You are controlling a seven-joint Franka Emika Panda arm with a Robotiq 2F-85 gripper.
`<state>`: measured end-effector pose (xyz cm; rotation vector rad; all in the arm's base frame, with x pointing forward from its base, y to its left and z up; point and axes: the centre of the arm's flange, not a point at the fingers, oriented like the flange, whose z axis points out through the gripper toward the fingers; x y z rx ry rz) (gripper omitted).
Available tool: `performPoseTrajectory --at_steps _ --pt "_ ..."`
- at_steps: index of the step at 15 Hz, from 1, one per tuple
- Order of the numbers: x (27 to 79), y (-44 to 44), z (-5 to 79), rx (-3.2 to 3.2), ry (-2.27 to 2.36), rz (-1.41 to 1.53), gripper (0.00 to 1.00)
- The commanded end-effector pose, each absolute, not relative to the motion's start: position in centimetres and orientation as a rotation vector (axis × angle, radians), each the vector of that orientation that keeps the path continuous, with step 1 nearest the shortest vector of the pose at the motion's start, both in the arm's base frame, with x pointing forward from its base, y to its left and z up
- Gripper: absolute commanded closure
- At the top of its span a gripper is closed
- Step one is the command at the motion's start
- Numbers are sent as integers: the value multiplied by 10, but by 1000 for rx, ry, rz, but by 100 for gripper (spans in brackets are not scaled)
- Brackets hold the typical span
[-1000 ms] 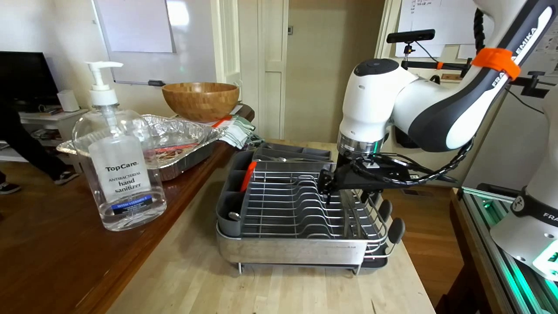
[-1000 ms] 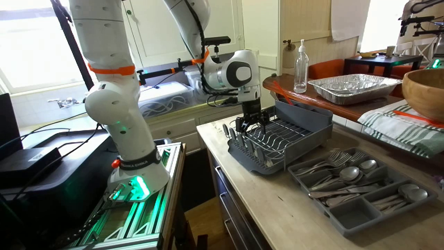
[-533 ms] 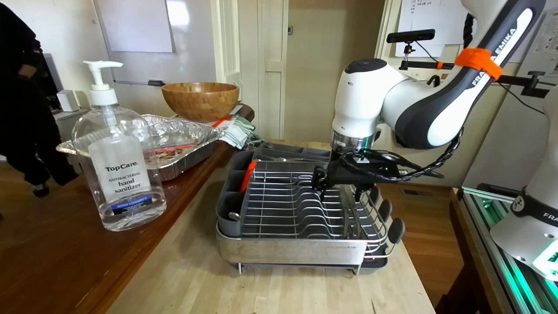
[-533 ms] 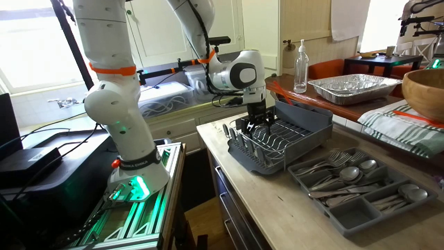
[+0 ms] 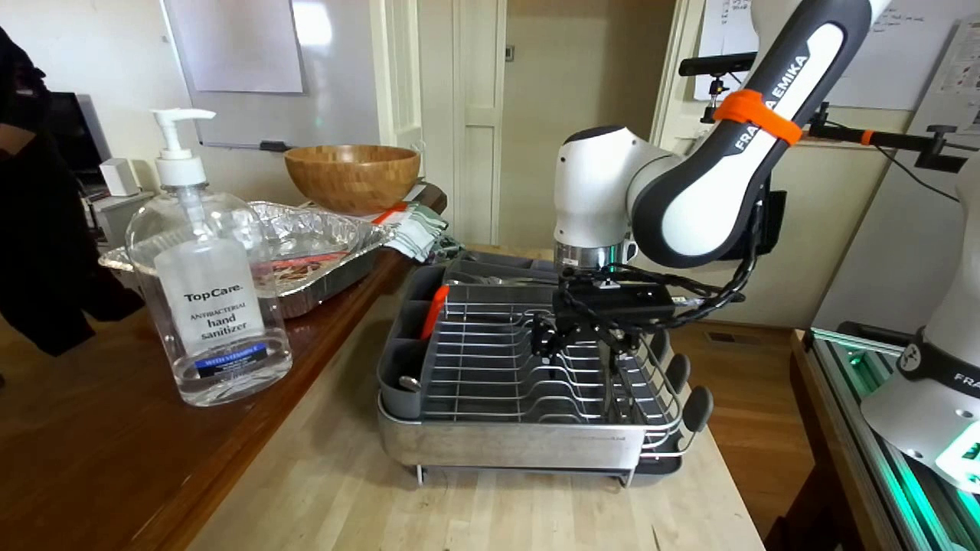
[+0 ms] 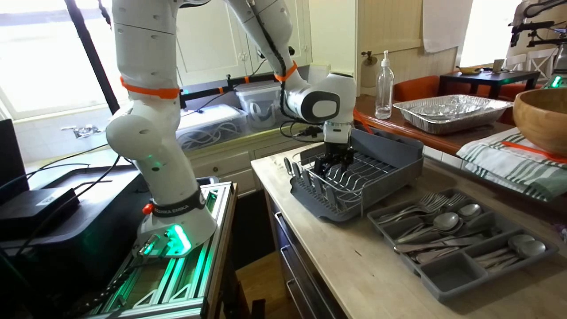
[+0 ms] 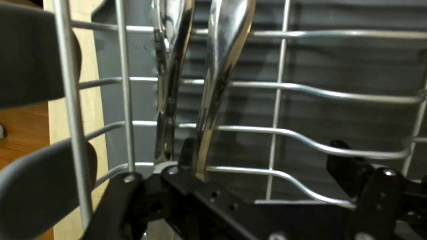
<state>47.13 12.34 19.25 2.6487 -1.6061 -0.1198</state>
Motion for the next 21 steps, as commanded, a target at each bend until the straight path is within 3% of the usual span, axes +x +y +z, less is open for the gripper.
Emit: performPoseTrajectory --at_steps 1,4,6,8,9,10,12,14,21 --pt "487 128 186 2631 -1583 -251 0" --pt "490 131 186 2596 -1554 -285 0" --pt "490 132 189 2577 -1543 -298 26" --pt "489 133 195 2570 -1523 -322 42" --pt "489 132 198 2565 -1524 -318 41" --pt "490 132 203 2565 -1527 -300 13" --pt "490 132 216 2569 -1531 -271 12" --pt "486 133 233 2578 -1525 -262 0" --pt "475 139 244 2636 -1332 -521 0"
